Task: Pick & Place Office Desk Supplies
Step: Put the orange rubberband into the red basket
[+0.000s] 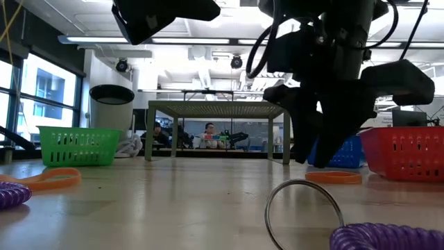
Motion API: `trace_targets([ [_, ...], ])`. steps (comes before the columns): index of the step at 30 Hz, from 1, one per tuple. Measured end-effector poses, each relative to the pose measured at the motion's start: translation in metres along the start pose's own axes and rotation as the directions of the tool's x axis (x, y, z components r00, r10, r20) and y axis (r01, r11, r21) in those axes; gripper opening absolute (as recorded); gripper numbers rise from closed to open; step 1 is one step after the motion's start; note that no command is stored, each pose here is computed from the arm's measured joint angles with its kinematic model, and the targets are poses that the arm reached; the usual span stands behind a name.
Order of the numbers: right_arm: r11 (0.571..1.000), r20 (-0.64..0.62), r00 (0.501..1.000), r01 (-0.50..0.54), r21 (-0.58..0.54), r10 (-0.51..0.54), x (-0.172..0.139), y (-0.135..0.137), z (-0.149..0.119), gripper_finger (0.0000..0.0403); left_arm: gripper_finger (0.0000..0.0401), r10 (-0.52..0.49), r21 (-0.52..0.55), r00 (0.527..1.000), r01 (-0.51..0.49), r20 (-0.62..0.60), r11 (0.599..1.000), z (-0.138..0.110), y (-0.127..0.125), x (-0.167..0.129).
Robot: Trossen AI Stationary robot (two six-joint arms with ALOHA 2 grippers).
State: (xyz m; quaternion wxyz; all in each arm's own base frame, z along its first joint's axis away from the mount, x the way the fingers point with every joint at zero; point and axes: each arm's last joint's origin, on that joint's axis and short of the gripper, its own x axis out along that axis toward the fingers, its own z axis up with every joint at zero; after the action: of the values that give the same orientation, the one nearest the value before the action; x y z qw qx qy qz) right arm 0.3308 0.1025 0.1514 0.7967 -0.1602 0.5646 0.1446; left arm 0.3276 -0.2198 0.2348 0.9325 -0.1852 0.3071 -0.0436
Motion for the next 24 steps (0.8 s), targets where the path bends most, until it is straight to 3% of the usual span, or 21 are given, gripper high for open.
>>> trace_targets([
  [18,1.000,-0.083,0.996,-0.014,0.009,0.014,0.018,-0.006,-0.007,0.0110,0.0200,0.000,-0.003,1.000,0.000,-0.001,1.000,0.000,0.000,0.000],
  [24,1.000,-0.092,0.995,-0.026,0.010,0.027,0.019,-0.009,-0.008,0.0066,0.0200,0.002,-0.004,1.000,-0.002,-0.003,1.000,0.000,0.000,0.000],
])
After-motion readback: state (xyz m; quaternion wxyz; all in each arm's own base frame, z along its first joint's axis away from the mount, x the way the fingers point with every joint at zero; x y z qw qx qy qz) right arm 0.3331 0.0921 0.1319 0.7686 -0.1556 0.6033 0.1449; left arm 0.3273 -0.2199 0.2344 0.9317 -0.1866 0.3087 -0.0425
